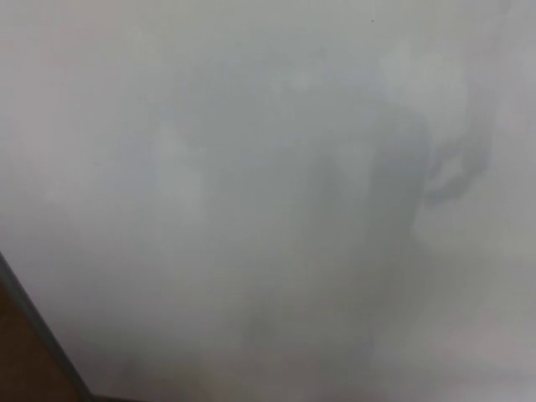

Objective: A magnetic marker holder is on the left hand side of the white board, the robot put the index and middle finger into the opening of the container and pull off the magnetic holder and hand it to a human on the left hand side.

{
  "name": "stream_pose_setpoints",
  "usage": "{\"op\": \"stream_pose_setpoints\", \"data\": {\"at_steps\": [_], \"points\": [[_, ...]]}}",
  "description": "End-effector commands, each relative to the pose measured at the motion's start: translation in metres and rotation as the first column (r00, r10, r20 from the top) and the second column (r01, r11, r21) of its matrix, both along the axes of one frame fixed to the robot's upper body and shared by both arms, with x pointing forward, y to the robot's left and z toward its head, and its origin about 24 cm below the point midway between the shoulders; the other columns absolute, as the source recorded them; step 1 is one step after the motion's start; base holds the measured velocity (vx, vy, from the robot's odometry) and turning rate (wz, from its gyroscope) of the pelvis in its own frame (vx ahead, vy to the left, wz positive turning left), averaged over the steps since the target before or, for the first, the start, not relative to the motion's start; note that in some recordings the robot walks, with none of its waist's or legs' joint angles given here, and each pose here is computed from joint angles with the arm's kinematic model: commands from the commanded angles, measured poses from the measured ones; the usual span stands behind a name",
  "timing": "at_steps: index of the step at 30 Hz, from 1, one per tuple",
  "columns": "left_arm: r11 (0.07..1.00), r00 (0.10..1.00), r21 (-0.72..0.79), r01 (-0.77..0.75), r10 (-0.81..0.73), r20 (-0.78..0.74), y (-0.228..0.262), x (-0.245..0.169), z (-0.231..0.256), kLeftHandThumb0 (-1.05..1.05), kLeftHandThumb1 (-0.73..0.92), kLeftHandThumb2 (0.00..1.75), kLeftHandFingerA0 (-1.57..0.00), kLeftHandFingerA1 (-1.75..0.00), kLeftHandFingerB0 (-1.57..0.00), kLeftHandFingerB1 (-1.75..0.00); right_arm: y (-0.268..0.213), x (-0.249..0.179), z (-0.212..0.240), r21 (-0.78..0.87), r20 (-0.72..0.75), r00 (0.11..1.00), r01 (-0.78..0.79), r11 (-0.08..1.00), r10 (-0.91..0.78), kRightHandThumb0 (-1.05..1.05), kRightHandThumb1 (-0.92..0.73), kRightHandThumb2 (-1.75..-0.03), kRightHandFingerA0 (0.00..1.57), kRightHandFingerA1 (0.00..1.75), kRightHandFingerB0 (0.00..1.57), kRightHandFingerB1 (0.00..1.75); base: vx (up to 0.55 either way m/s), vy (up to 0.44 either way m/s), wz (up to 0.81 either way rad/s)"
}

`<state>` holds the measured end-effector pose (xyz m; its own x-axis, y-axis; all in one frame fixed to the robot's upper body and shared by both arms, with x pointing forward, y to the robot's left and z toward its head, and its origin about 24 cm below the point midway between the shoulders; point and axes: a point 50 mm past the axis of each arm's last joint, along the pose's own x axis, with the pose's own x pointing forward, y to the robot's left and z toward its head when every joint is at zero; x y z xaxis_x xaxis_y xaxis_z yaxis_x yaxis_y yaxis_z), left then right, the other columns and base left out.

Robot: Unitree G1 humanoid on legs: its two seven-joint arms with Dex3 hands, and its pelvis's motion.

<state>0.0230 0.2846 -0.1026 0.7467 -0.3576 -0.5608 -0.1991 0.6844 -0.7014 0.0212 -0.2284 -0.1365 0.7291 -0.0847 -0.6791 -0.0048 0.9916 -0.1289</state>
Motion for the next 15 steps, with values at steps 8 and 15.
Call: {"op": "stream_pose_setpoints", "data": {"at_steps": [8, 15], "points": [[0.732, 0.974, 0.643, 0.226, -0.163, -0.156, 0.025, -0.01, -0.012, -0.74, 0.47, 0.82, -0.23, -0.46, -0.16, -0.41, -0.006, 0.007, 0.005, 0.024, 0.074, 0.997, 0.014, 1.0, -0.016, -0.49, -0.73, -0.62, 0.76, 0.5, 0.58, 0.42, 0.0, 0.0, 0.0], [0.74, 0.978, 0.64, 0.208, -0.147, -0.147, 0.024, -0.009, -0.014, -0.74, 0.47, 0.81, -0.22, -0.46, -0.14, -0.39, -0.007, 0.01, 0.006, -0.004, 0.087, 0.996, -0.013, 1.0, 0.013, -0.5, -0.76, -0.63, 0.74, 0.49, 0.58, 0.42, 0.0, 0.0, 0.0]]}}
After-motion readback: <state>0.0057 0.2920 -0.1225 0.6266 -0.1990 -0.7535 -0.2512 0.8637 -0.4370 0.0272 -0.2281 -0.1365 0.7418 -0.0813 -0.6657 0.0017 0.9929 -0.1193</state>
